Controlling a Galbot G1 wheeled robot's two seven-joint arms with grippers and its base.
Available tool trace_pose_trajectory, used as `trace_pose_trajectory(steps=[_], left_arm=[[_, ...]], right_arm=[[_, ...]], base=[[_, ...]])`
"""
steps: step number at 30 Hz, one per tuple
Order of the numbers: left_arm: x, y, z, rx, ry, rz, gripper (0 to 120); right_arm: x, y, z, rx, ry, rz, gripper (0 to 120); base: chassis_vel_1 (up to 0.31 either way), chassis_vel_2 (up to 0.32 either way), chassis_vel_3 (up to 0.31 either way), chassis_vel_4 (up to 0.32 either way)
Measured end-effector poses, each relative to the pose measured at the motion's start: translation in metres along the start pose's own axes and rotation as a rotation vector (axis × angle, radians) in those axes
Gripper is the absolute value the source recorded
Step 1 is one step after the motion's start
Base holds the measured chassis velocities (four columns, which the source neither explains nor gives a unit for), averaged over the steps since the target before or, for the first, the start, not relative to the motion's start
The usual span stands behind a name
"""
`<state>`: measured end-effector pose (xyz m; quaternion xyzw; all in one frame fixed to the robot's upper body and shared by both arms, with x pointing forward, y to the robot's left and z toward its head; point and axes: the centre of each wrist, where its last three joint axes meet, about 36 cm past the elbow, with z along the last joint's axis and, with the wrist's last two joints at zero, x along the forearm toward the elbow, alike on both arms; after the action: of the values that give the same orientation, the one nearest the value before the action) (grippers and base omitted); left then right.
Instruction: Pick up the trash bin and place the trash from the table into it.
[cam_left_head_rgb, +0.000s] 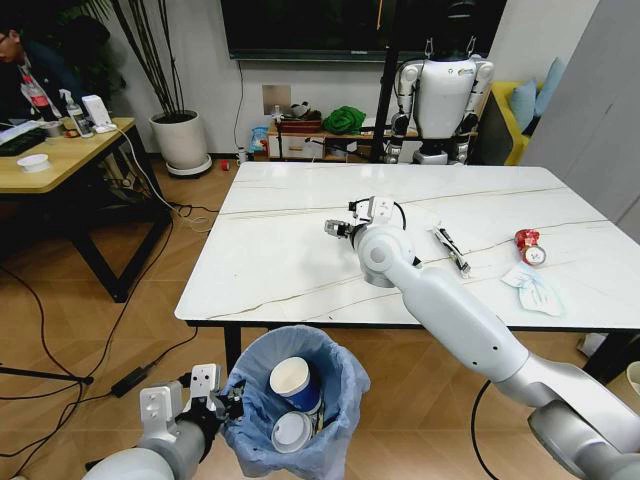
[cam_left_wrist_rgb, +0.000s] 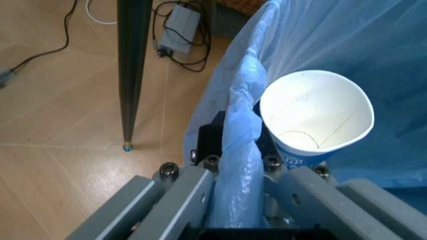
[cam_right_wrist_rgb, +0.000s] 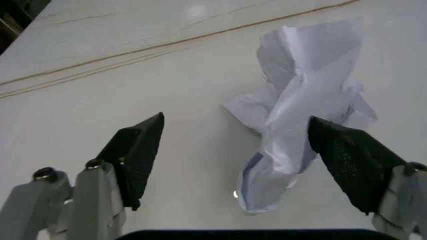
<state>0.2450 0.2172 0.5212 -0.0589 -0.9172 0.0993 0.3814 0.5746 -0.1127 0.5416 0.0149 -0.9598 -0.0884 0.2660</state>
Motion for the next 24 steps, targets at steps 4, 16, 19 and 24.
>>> trace_pose_trajectory(steps=[4,16,19,24], left_arm=[[0.000,0.000,0.000,0.001,0.000,0.000,0],[0.000,0.002,0.000,0.002,-0.001,-0.007,0],[0.001,0.002,0.000,0.002,-0.003,-0.009,0],[0.001,0.002,0.000,0.002,-0.005,-0.010,0]], right_arm=[[-0.001,-0.003,-0.002,0.000,-0.003,0.008,62],[0.000,-0.002,-0.001,0.006,-0.017,0.008,17],[0.005,-0.005,-0.003,0.010,-0.036,0.006,3],[0.030,-0.021,-0.010,0.014,-0.092,-0.046,0]], base=[[0.000,0.000,0.000,0.000],[0.000,0.000,0.000,0.000],[0.000,0.000,0.000,0.000],[0.000,0.000,0.000,0.000]])
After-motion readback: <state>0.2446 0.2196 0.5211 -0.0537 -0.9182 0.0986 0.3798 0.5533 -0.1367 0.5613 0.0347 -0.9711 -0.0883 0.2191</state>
